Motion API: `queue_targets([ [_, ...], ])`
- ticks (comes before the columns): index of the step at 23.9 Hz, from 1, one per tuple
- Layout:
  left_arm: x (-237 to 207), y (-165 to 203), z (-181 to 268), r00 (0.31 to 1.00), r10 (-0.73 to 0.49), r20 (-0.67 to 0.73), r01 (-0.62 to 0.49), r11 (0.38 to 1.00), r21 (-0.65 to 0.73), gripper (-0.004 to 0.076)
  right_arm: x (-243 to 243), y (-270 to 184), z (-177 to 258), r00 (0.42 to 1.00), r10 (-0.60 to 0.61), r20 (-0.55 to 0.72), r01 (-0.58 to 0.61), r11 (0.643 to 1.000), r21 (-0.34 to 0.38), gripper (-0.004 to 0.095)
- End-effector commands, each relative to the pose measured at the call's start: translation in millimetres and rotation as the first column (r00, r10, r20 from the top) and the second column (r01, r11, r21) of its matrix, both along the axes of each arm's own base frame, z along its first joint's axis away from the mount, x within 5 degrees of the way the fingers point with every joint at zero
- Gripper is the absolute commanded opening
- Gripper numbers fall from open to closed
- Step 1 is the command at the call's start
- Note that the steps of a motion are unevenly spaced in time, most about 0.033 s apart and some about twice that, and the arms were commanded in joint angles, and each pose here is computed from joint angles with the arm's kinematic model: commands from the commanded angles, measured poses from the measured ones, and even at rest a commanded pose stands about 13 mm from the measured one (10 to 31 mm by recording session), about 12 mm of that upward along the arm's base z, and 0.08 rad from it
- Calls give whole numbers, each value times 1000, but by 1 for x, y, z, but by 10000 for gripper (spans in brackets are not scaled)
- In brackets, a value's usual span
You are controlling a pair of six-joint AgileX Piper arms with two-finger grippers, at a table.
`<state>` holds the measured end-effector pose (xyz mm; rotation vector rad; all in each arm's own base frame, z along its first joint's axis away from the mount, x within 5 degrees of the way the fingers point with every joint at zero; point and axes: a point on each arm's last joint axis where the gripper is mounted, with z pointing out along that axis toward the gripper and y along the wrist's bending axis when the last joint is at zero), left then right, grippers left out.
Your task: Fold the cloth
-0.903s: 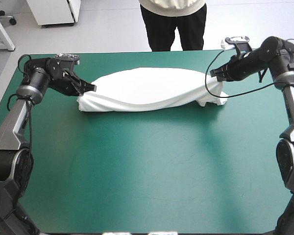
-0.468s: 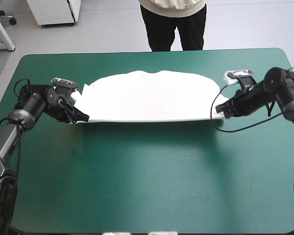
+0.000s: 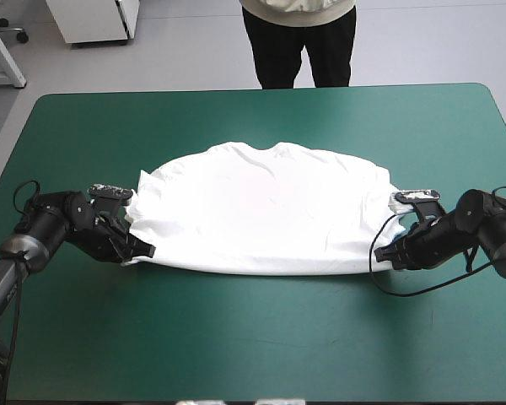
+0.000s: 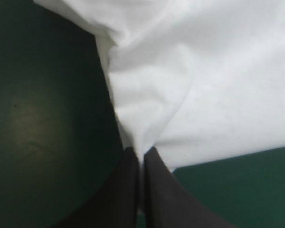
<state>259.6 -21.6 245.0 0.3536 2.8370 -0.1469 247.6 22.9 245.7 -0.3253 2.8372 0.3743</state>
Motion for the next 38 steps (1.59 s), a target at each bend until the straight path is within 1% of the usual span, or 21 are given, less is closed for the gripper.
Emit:
queue_targets([
  [1, -10, -2, 2, 999, 13, 34, -12, 999, -29, -9, -6, 3, 3, 999, 2, 38, -3, 1000, 10, -17],
  [7, -20, -2, -7, 1000, 18, 13, -18, 999, -33, -9, -14, 11, -11, 1000, 27, 6, -27, 1000, 6, -17],
  [11, -20, -2, -2, 998, 24, 55, -22, 999, -36, -9, -14, 16, -16, 999, 23, 40, -23, 1000, -1, -11],
  [12, -20, -2, -1, 998, 22, 59, -20, 999, -36, -8, -13, 16, -15, 998, 19, 52, -19, 1000, -3, 3],
  [13, -21, -2, -1, 998, -2, 59, 4, 1000, -28, 18, -11, 15, -13, 997, 14, 77, -14, 1000, -5, 80],
  [14, -21, -2, -1, 998, -3, 57, 4, 1000, -28, 43, -11, 15, -11, 996, 12, 87, -11, 1000, -5, 120],
  [16, -22, -2, -2, 999, -16, 52, 17, 999, -29, 139, -13, 15, -8, 995, 8, 101, -8, 1000, -6, 247],
  [17, -23, -4, -1, 999, -5, 44, 7, 998, -57, 269, -15, 14, -4, 994, 1, 110, 0, 1000, -7, 372],
  [18, -23, -5, 0, 999, -1, 46, 4, 998, -67, 328, -17, 14, -2, 993, 0, 114, 1, 1000, -8, 411],
  [19, -25, -5, 4, 998, 1, 58, 4, 997, -72, 437, -20, 14, 4, 990, -10, 138, 11, 1000, -3, 462],
  [20, -27, -5, 9, 997, 14, 78, -7, 997, -79, 504, -24, 13, 10, 987, -22, 160, 22, 1000, 2, 469],
  [21, -32, -4, 18, 992, 32, 119, -23, 997, -80, 532, -31, 13, 20, 978, -23, 205, 22, 1000, 4, 469],
  [22, -35, -3, 26, 985, 43, 164, -30, 996, -82, 531, -37, 12, 31, 968, -34, 250, 32, 999, 10, 469],
  [24, -45, -5, 48, 955, 92, 283, -54, 989, -141, 531, -47, 9, 56, 933, -74, 351, 72, 997, 17, 469],
  [26, -51, -11, 75, 921, 131, 368, -40, 969, -245, 531, -55, 6, 93, 873, -120, 473, 119, 992, 32, 469],
  [28, -49, -15, 95, 897, 131, 423, -2, 957, -290, 528, -54, 0, 123, 817, -149, 557, 169, 986, 17, 469],
  [29, -47, -16, 104, 884, 132, 449, 10, 954, -301, 528, -50, -3, 132, 803, -162, 573, 198, 980, -1, 469],
  [30, -46, -17, 111, 872, 130, 472, 23, 953, -304, 528, -44, -6, 138, 799, -161, 579, 216, 976, -26, 469],
  [32, -45, -17, 118, 861, 132, 492, 28, 952, -304, 528, -32, -7, 138, 813, -149, 563, 218, 974, -57, 469],
  [36, -44, -17, 121, 854, 133, 503, 31, 952, -304, 528, 4, -6, 119, 856, -125, 502, 205, 973, -106, 469],
  [38, -45, -17, 121, 857, 126, 500, 35, 953, -301, 528, 21, -5, 107, 870, -123, 477, 201, 973, -115, 469],
])
